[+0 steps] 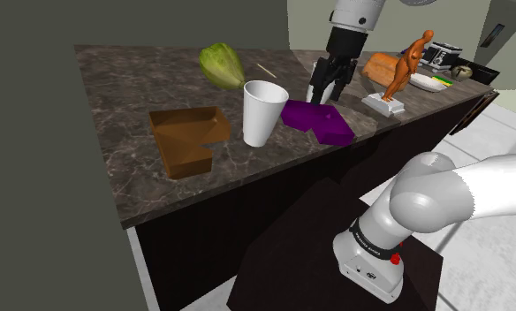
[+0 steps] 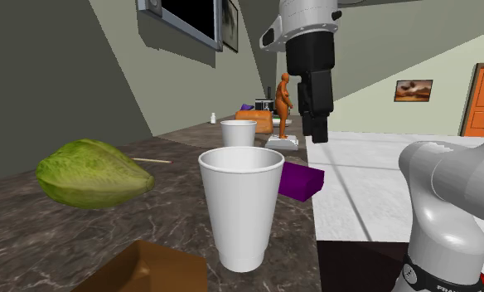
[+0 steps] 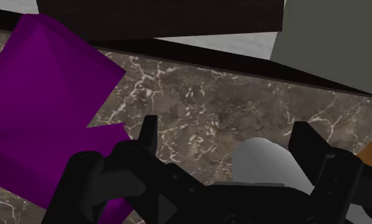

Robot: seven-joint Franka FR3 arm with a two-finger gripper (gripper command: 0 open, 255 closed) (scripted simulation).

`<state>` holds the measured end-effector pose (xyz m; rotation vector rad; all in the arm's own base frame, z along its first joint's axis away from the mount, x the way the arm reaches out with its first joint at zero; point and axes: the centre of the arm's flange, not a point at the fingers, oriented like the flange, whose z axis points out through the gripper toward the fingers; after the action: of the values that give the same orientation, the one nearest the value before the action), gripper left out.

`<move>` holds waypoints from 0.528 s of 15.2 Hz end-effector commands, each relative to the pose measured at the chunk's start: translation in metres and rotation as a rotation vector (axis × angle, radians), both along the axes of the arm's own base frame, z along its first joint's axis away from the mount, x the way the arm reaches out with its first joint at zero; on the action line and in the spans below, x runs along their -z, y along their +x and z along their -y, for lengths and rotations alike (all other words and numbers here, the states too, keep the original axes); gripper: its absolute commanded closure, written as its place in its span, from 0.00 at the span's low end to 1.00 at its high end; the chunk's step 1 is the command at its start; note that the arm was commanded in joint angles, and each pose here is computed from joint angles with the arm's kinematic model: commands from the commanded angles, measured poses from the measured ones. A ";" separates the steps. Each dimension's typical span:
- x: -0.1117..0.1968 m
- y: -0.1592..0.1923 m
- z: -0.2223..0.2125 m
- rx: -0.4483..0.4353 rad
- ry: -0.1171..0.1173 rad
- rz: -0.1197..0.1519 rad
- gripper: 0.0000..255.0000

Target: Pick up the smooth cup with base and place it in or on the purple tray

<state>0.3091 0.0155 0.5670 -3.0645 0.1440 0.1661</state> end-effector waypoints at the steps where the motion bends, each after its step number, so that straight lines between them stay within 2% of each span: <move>1: 0.000 0.000 0.000 0.000 0.000 0.000 0.00; 8: 0.003 0.073 -0.012 0.042 0.059 0.103 0.00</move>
<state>0.3734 0.0272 0.5627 -3.0108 0.1850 0.0337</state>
